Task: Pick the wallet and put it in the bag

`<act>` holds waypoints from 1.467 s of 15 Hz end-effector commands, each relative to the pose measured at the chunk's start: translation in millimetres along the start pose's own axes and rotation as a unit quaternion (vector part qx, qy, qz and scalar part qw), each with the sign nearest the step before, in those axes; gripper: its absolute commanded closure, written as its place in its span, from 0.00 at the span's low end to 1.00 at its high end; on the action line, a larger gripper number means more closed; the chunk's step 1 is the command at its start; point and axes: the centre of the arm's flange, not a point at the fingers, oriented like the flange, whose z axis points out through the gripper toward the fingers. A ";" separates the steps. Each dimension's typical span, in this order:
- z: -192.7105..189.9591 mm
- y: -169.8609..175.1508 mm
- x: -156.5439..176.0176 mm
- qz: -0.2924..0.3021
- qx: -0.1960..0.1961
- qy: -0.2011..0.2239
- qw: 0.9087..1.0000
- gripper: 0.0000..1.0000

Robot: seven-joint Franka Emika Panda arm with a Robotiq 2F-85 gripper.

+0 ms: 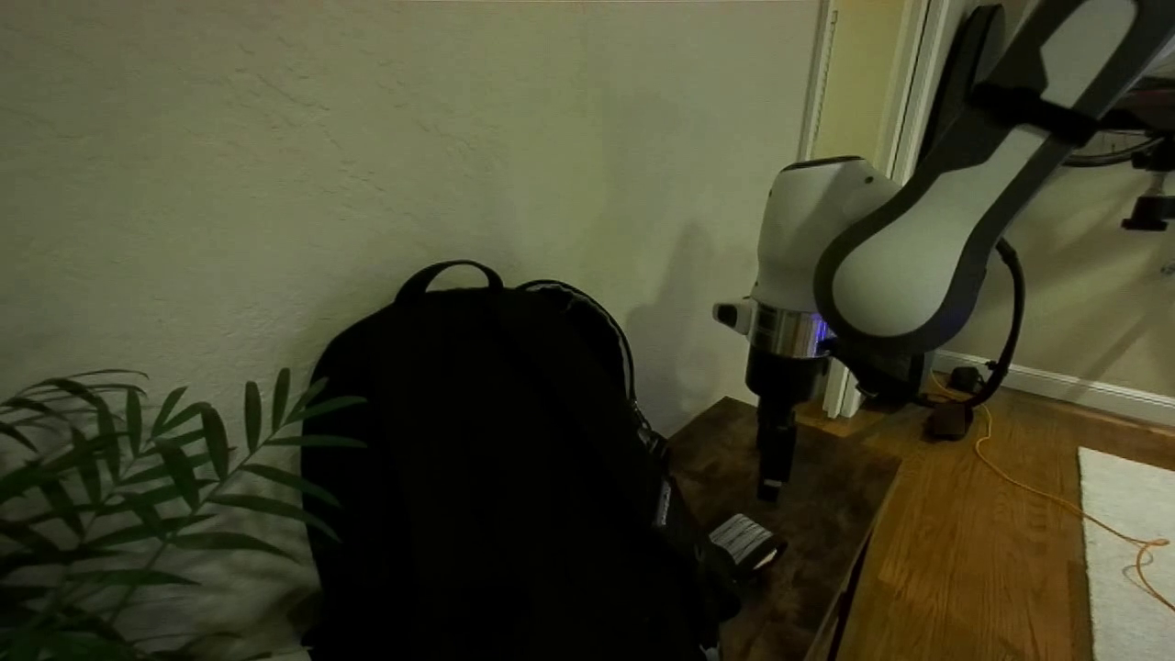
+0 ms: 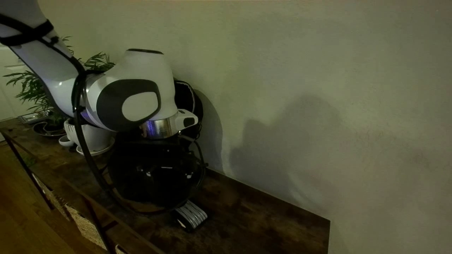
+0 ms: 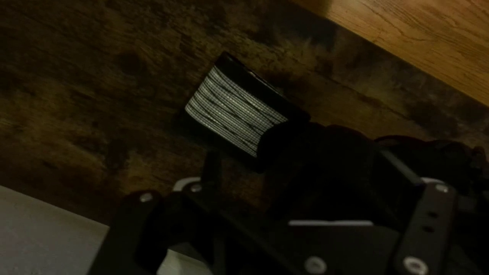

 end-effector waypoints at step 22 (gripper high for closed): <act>117.5 -1.6 -8.1 -0.307 -0.034 0.011 0.951 0.00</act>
